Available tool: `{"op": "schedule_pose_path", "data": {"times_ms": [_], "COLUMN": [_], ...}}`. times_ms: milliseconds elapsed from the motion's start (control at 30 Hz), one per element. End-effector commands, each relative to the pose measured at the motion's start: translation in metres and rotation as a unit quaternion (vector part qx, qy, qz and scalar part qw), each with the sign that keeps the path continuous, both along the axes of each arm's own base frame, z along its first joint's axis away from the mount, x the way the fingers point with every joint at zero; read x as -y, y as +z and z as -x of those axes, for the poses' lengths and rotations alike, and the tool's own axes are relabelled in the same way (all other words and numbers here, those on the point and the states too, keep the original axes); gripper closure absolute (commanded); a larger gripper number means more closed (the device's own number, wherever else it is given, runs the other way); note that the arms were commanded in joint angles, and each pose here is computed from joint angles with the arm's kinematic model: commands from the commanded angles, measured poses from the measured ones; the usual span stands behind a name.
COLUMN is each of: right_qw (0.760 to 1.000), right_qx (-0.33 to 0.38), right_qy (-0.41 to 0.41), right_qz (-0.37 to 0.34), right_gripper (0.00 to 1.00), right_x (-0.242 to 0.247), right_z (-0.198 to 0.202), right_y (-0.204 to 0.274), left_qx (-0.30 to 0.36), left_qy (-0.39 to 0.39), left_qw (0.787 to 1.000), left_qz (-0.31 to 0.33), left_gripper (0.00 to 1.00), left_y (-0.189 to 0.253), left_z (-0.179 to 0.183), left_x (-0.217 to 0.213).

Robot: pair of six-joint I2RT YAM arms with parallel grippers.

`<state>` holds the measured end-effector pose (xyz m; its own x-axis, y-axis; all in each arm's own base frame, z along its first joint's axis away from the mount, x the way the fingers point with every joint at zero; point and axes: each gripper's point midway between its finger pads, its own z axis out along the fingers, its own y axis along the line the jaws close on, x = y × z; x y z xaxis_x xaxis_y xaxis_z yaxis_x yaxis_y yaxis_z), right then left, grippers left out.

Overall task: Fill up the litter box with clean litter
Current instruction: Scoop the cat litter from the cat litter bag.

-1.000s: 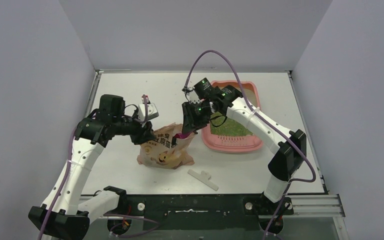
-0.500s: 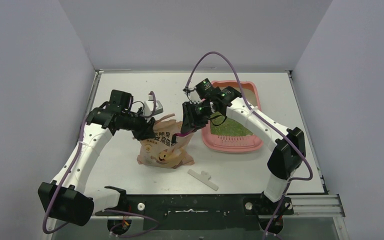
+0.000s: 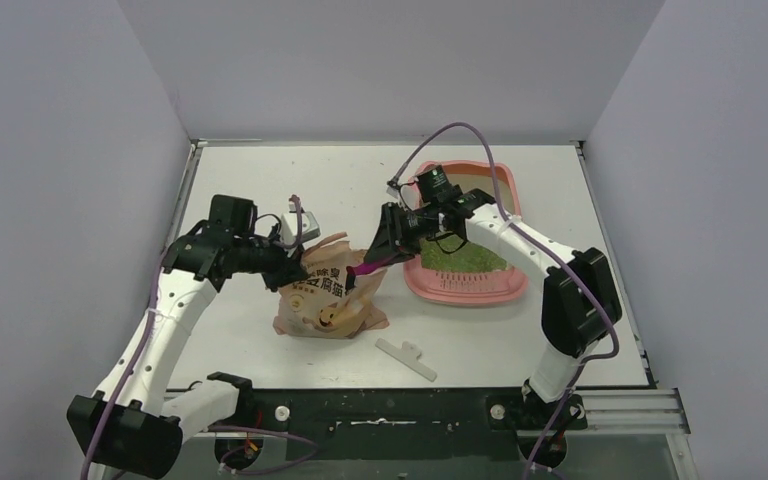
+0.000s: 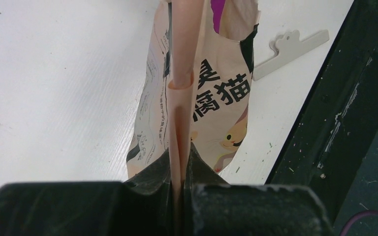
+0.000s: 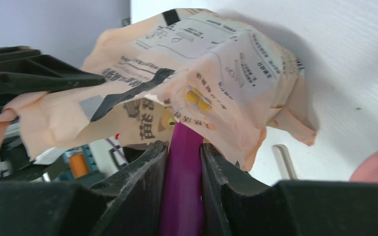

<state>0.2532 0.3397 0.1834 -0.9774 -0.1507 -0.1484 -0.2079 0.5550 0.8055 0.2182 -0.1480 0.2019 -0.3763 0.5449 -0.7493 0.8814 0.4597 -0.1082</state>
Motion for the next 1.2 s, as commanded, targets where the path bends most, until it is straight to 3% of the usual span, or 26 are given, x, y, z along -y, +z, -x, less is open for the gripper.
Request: {"op": "schedule_pose_path", "data": {"times_ms": [0, 267, 700, 967, 1167], "right_qw": [0.987, 0.975, 0.971, 0.984, 0.997], "right_qx": [0.042, 0.029, 0.024, 0.024, 0.053], "right_qy": [0.015, -0.013, -0.056, -0.047, -0.025], "right_qz": [-0.152, -0.218, -0.231, -0.173, -0.056], "right_gripper": [1.00, 1.00, 1.00, 1.00, 1.00], "right_x": [-0.008, 0.012, 0.058, 0.077, 0.075], "right_z": [-0.001, -0.010, -0.017, -0.006, -0.001], "right_y": [0.075, 0.092, 0.092, 0.079, 0.059], "left_qx": [0.066, 0.095, 0.155, 0.162, 0.164], "left_qy": [-0.020, -0.015, -0.019, -0.018, -0.021], "left_qw": [0.995, 0.991, 0.982, 0.980, 0.979], "left_qz": [0.068, 0.088, 0.101, 0.110, 0.115], "left_gripper": [1.00, 1.00, 1.00, 1.00, 1.00], "left_y": [0.030, 0.036, 0.041, 0.047, 0.052], "left_z": [-0.005, -0.003, 0.003, 0.004, 0.005], "left_x": [0.018, 0.020, 0.018, 0.019, 0.020]}}
